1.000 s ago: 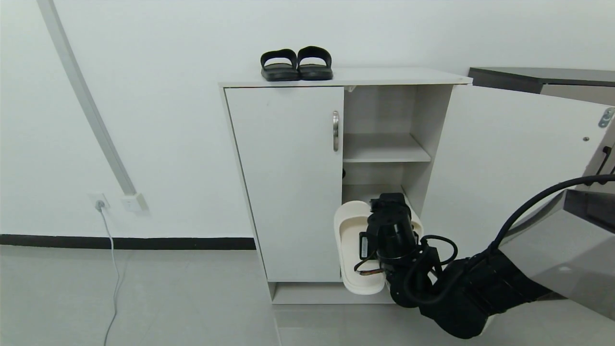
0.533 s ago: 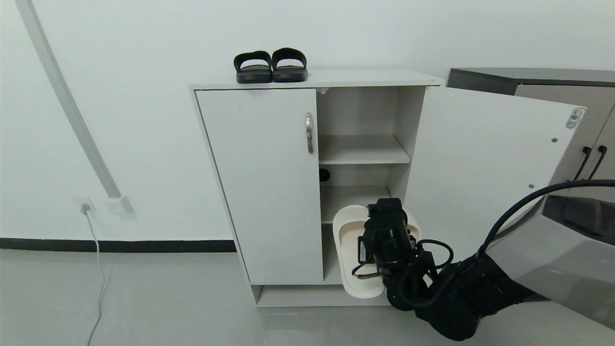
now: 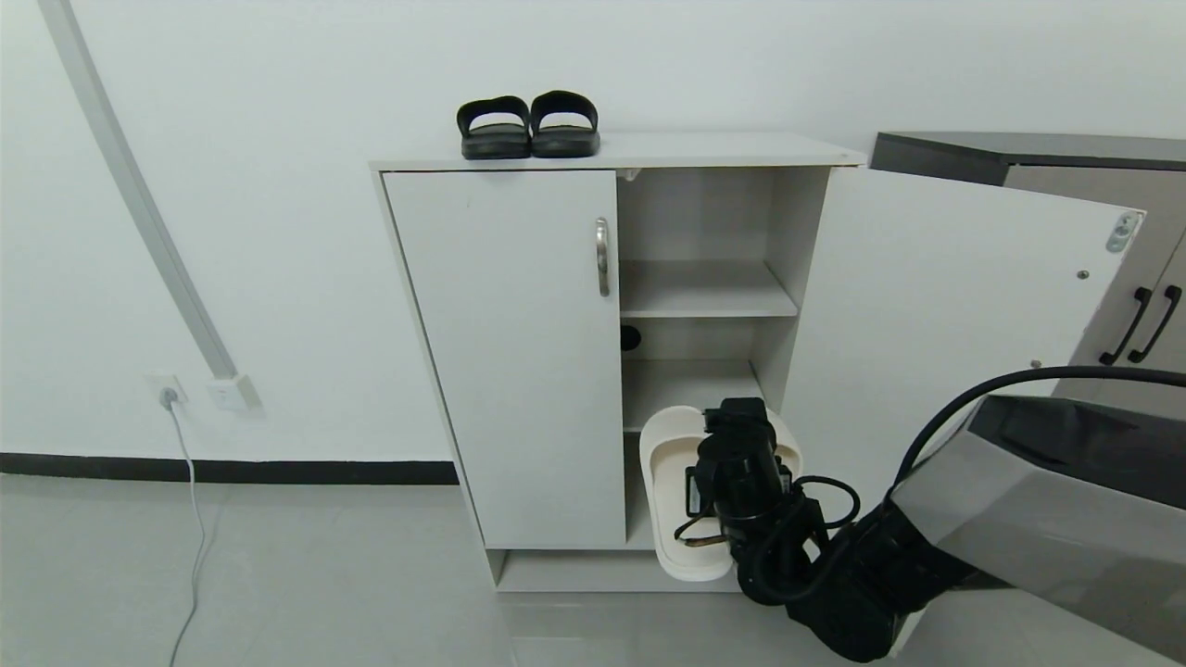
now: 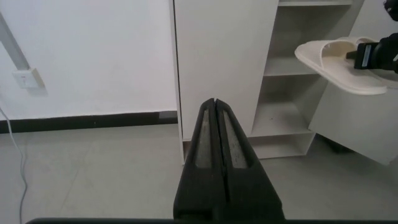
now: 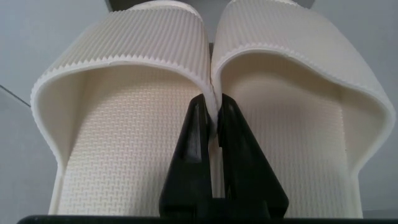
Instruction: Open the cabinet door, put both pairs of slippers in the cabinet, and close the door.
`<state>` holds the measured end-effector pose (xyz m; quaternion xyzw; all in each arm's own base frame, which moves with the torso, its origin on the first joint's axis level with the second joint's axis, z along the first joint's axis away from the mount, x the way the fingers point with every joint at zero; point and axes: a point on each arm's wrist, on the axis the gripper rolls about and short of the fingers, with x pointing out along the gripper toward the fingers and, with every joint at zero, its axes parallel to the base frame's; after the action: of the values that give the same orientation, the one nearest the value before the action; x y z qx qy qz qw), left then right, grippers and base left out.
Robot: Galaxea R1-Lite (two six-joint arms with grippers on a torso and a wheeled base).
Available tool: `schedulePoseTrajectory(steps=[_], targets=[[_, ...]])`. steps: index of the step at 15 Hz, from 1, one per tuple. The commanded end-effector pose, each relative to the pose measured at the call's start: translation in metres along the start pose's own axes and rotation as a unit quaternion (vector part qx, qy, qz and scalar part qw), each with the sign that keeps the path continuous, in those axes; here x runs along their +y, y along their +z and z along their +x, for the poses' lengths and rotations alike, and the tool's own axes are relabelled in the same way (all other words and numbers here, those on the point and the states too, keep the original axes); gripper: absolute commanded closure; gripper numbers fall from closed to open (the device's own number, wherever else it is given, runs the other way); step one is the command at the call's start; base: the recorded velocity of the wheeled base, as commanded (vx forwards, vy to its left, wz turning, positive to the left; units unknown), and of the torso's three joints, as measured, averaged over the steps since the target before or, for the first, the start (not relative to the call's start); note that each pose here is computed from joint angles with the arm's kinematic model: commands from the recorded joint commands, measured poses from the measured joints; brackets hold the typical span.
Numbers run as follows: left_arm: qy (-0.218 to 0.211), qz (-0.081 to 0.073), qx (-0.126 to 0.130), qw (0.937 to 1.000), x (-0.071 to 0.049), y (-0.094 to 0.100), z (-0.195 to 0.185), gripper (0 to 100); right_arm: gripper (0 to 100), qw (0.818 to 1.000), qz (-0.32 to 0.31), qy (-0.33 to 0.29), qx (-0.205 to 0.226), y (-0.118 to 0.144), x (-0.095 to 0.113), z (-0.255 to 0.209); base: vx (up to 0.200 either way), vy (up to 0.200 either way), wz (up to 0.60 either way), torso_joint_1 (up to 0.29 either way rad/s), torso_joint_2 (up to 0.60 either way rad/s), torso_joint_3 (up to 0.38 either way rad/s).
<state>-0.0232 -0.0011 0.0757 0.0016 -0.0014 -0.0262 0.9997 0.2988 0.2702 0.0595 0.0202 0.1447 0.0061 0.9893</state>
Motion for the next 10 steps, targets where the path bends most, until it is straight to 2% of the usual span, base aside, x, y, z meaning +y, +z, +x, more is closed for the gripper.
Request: schedulePoseTrajectory(steps=[1,10], targets=[[0.0,0.0,0.001,1.0,0.0,0.0,0.0,100,100,1.0,-0.005,0.001,0.007,-0.006,0.0,0.003,0.0,0.0,0.0,0.0,0.0,0.0],[-0.001,0.0,0.001,1.0,0.0,0.0,0.0,100,100,1.0,-0.009,-0.001,0.011,-0.02,0.0,0.011,0.0,0.0,0.0,0.0,0.0,0.0]])
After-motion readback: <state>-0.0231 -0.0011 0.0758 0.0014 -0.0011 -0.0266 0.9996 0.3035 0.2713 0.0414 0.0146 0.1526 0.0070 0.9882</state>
